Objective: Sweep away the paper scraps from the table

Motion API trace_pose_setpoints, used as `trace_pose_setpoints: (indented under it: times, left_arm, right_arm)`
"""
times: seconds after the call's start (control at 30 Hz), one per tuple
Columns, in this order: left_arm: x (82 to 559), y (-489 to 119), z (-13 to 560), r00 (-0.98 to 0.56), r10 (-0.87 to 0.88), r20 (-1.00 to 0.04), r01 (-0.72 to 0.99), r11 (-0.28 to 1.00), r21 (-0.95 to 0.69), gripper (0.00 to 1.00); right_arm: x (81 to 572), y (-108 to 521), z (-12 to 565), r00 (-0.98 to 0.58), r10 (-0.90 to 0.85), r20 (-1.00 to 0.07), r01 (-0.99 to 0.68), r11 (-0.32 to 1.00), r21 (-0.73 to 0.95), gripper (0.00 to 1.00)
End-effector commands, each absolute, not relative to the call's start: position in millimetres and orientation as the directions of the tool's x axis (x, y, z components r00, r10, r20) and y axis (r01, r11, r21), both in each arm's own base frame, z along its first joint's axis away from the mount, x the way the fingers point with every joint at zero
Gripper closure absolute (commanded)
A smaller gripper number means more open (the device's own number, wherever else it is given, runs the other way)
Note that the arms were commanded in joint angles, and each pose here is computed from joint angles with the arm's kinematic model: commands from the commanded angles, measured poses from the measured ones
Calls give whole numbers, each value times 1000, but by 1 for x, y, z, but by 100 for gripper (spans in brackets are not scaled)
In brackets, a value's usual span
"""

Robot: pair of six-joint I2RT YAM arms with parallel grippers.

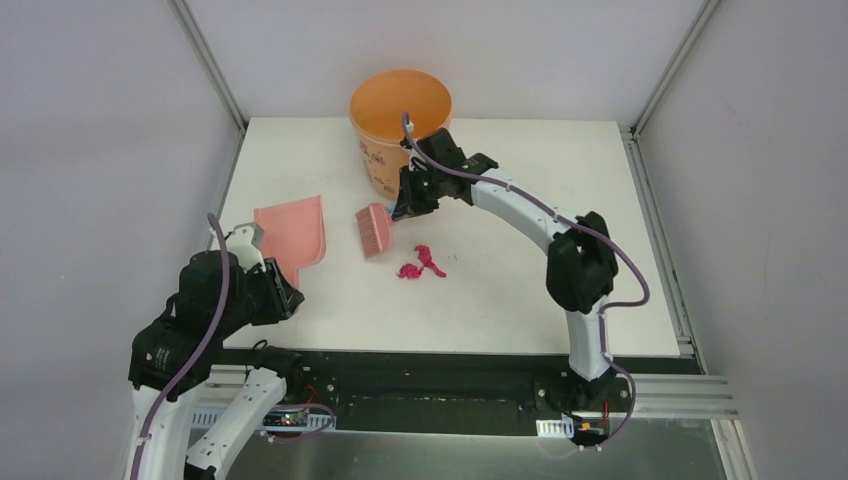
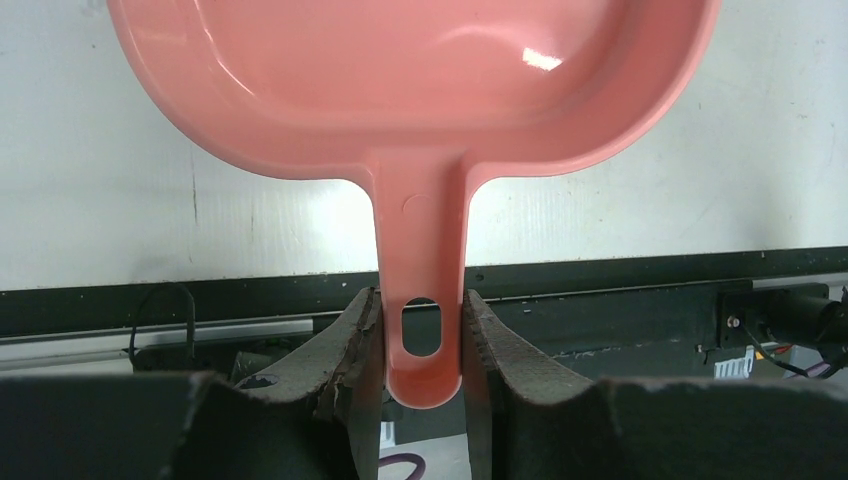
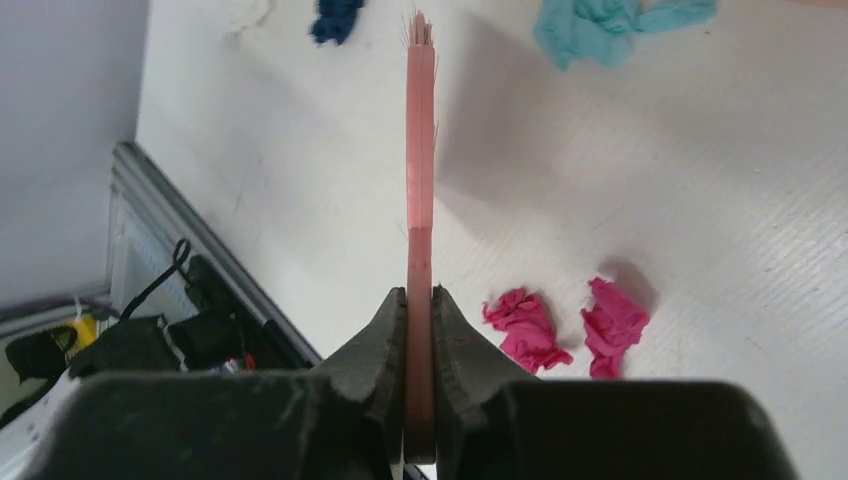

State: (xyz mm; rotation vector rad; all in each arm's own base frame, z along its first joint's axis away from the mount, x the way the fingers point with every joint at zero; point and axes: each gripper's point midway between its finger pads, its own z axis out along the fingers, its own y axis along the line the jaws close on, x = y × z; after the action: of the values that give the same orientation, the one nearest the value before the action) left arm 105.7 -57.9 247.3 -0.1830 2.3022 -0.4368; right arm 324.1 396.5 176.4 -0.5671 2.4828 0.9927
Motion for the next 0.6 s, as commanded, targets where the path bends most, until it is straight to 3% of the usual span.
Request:
trace_pose_setpoints:
  times: [0.0,0.2,0.4,0.57]
  left_arm:
    - [123,-58,267,-647,-234,-726,39,940,-338,100]
    - [122,-60,263,-659,-234,-715,42,937,-346,100]
    - [126,-68,258,-681,-214,-700,70,933,-353,100]
    - [130,-86,236,-753,-154,-639,134,916,-377,100]
  right_arm:
    - [356,402,155,-882,-76,-465,-343,781,522,100]
    - [362,371,128,-888,23,-459,-185,896,404,100]
    - [347,322,126,-884,109,-454,-95,910,403,100]
    - [314,268,124,-920,102,-379,-86,890,448,100]
